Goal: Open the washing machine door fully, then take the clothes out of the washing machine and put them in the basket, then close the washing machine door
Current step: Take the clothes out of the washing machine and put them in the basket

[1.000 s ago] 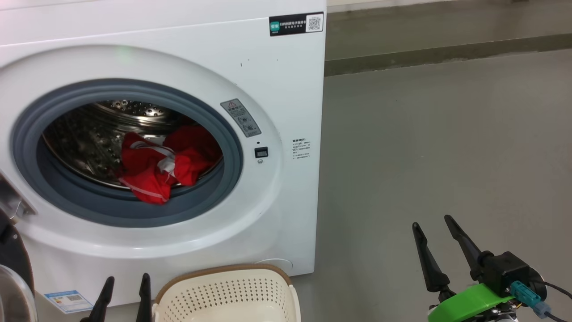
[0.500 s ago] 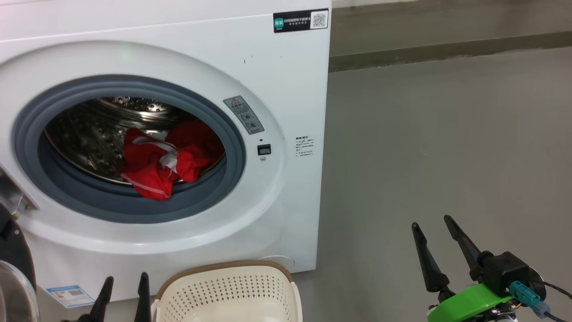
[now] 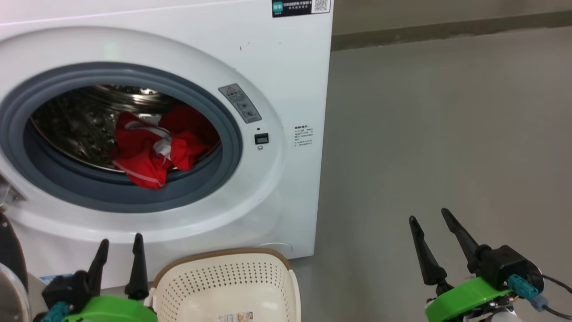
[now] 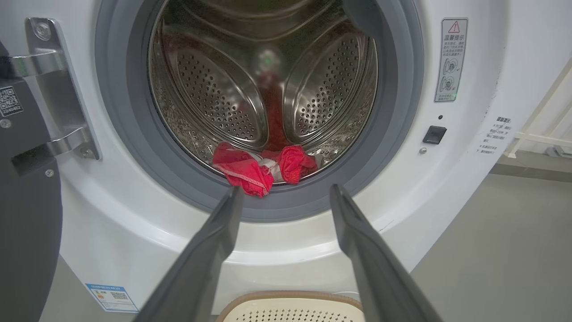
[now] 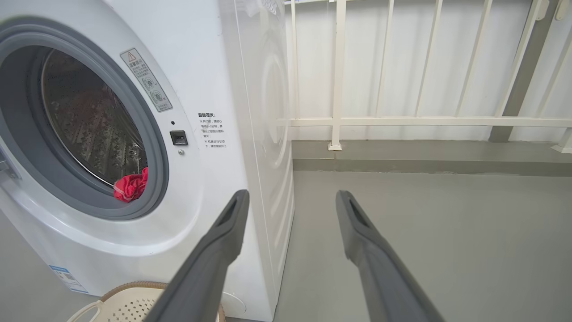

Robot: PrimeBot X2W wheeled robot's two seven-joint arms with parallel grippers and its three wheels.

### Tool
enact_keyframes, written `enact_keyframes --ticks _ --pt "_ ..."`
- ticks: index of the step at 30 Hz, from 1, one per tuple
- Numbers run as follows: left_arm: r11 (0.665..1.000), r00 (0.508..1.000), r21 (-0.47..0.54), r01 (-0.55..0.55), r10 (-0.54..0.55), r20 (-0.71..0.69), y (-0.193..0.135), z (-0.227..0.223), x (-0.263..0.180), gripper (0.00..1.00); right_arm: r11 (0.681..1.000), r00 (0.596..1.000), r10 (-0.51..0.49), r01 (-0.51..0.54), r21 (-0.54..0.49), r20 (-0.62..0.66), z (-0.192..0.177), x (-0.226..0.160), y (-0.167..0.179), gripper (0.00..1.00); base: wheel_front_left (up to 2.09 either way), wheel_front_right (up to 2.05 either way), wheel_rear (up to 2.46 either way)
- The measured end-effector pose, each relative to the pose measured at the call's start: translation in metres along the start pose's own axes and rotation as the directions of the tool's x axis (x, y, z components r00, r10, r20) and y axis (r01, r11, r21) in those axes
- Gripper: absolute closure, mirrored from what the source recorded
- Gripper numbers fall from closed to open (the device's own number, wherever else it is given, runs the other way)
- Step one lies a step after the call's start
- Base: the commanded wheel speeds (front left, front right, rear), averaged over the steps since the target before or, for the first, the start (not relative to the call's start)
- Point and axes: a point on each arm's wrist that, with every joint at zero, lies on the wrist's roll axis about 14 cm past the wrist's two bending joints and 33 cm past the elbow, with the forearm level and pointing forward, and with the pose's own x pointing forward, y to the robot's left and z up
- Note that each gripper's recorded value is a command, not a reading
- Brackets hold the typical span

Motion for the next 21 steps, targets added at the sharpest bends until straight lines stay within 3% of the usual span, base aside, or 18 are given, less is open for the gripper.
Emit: enact_keyframes --ticks 21 --pt "0.999 0.999 0.038 -0.029 0.031 -0.041 0.001 -0.005 0.115 0.0 0.999 0.998 0.023 -0.024 -0.023 -0.052 -0.024 0.062 -0.005 0.0 0.0 0.0 0.0"
